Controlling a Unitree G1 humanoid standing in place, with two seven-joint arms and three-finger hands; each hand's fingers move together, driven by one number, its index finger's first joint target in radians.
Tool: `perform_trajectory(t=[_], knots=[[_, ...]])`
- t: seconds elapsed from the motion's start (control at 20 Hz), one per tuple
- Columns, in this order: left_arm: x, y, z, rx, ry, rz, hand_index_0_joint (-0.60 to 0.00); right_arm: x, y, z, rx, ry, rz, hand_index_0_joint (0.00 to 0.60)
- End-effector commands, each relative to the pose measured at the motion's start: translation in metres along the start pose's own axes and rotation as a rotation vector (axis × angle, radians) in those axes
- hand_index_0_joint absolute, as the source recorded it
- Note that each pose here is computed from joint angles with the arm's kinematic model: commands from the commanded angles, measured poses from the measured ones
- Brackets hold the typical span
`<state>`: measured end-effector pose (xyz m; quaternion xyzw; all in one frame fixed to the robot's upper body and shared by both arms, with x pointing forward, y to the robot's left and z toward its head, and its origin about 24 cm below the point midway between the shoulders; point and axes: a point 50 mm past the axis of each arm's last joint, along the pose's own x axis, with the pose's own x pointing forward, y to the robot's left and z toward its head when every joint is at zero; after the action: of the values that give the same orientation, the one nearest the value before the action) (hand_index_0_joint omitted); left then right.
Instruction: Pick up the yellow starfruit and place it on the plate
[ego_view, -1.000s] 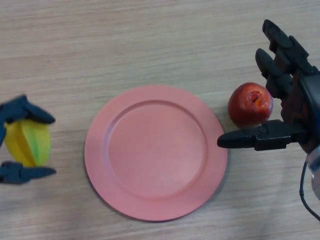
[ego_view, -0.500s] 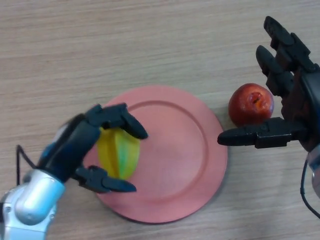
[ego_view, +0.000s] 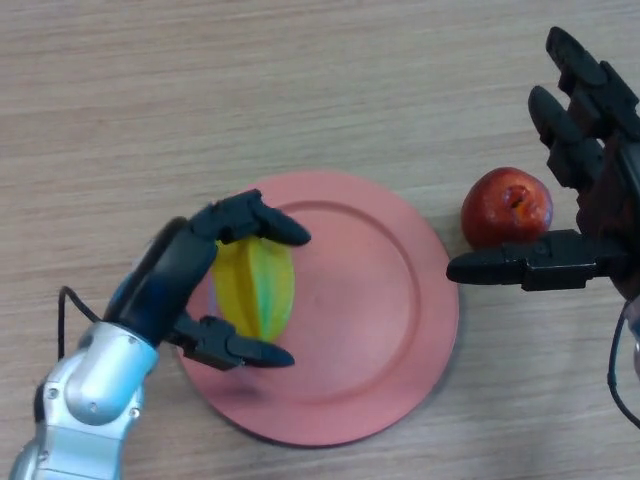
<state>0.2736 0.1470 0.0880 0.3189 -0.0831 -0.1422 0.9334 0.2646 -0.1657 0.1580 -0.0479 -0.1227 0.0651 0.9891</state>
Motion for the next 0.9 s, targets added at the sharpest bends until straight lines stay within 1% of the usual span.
perform_trajectory(t=[0.05, 0.15, 0.25, 0.35, 0.45, 0.55, 0.6, 0.65, 0.7, 0.8, 0.85, 0.9], knots=[[0.004, 0.021, 0.027, 0.095, -0.171, 0.147, 0.0, -0.003, -0.009, 0.036, -0.021, -0.219, -0.046, 0.0], [0.002, 0.02, 0.031, 0.098, -0.187, 0.156, 0.0, -0.005, -0.009, 0.035, -0.012, -0.215, -0.045, 0.0], [-0.002, 0.024, 0.039, 0.092, -0.201, 0.164, 0.0, -0.006, -0.008, 0.035, -0.017, -0.21, -0.045, 0.0], [-0.004, 0.03, 0.047, 0.089, -0.236, 0.211, 0.0, -0.008, -0.008, 0.037, -0.029, -0.212, -0.042, 0.0], [-0.007, 0.041, 0.058, 0.059, -0.273, 0.242, 0.0, -0.008, -0.008, 0.039, -0.037, -0.208, -0.038, 0.0], [-0.015, 0.057, 0.069, -0.042, -0.326, 0.296, 0.0, -0.007, -0.008, 0.037, -0.035, -0.204, -0.036, 0.0], [-0.019, 0.067, 0.072, -0.128, -0.345, 0.336, 0.0, -0.007, -0.008, 0.036, -0.029, -0.206, -0.035, 0.0], [-0.023, 0.074, 0.074, -0.184, -0.357, 0.36, 0.0, -0.007, -0.007, 0.037, -0.03, -0.207, -0.033, 0.0], [-0.029, 0.084, 0.074, -0.262, -0.373, 0.392, 0.0, -0.007, -0.006, 0.036, -0.028, -0.207, -0.031, 0.0], [-0.041, 0.1, 0.07, -0.367, -0.388, 0.421, 0.0, -0.006, -0.006, 0.035, -0.019, -0.21, -0.027, 0.0], [-0.045, 0.106, 0.068, -0.398, -0.39, 0.436, 0.0, -0.006, -0.005, 0.034, -0.016, -0.208, -0.026, 0.0], [-0.049, 0.115, 0.065, -0.406, -0.38, 0.47, 0.0, -0.004, -0.004, 0.033, -0.019, -0.202, -0.022, 0.0]])
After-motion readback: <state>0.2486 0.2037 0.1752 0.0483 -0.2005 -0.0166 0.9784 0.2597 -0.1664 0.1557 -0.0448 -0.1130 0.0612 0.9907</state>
